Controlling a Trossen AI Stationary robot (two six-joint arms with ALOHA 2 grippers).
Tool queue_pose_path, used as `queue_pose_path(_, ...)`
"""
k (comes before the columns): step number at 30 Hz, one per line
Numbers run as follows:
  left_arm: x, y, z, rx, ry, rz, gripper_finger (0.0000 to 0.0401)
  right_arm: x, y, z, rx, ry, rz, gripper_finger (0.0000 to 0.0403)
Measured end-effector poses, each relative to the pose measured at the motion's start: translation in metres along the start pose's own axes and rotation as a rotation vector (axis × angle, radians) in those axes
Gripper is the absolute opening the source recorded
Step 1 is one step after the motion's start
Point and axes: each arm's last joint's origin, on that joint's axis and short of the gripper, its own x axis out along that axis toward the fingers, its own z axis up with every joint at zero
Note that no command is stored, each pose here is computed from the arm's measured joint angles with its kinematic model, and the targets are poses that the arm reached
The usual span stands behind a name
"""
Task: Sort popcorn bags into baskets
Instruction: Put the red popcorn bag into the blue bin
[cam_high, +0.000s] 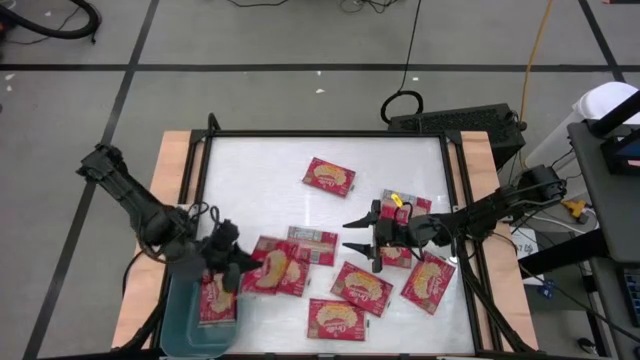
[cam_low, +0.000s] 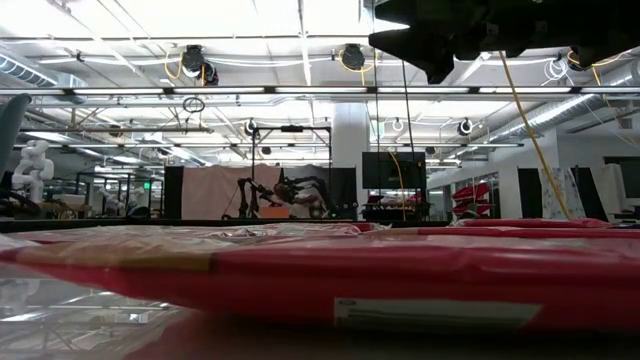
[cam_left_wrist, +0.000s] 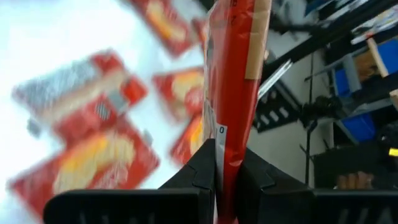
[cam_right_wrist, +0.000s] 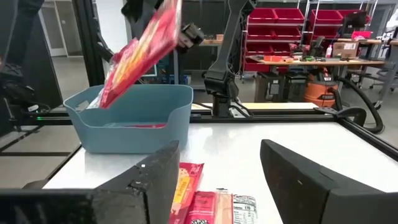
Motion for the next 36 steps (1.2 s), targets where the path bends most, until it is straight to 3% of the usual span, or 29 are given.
queue_pose_path(19,-0.053,0.029,-0.067,-0.372,0.226,0.276,0.0035,-0.001,0.000,-0.010,0.011,0.094,-0.002,0.0215)
queue_pose_path(23,-0.062,0.037,-0.077,-0.462,0.293,0.397,0.0035,-0.001,0.000,-0.010,0.005,0.101,-0.003,0.0215)
queue_pose_path(26,-0.065,0.041,-0.083,-0.473,0.341,0.486,0.0035,-0.001,0.000,-0.010,-0.003,0.100,-0.002,0.0215)
queue_pose_path(36,-0.047,0.041,-0.094,-0.503,0.344,0.623,0.0035,-0.001,0.000,-0.010,-0.017,0.100,-0.001,0.0215)
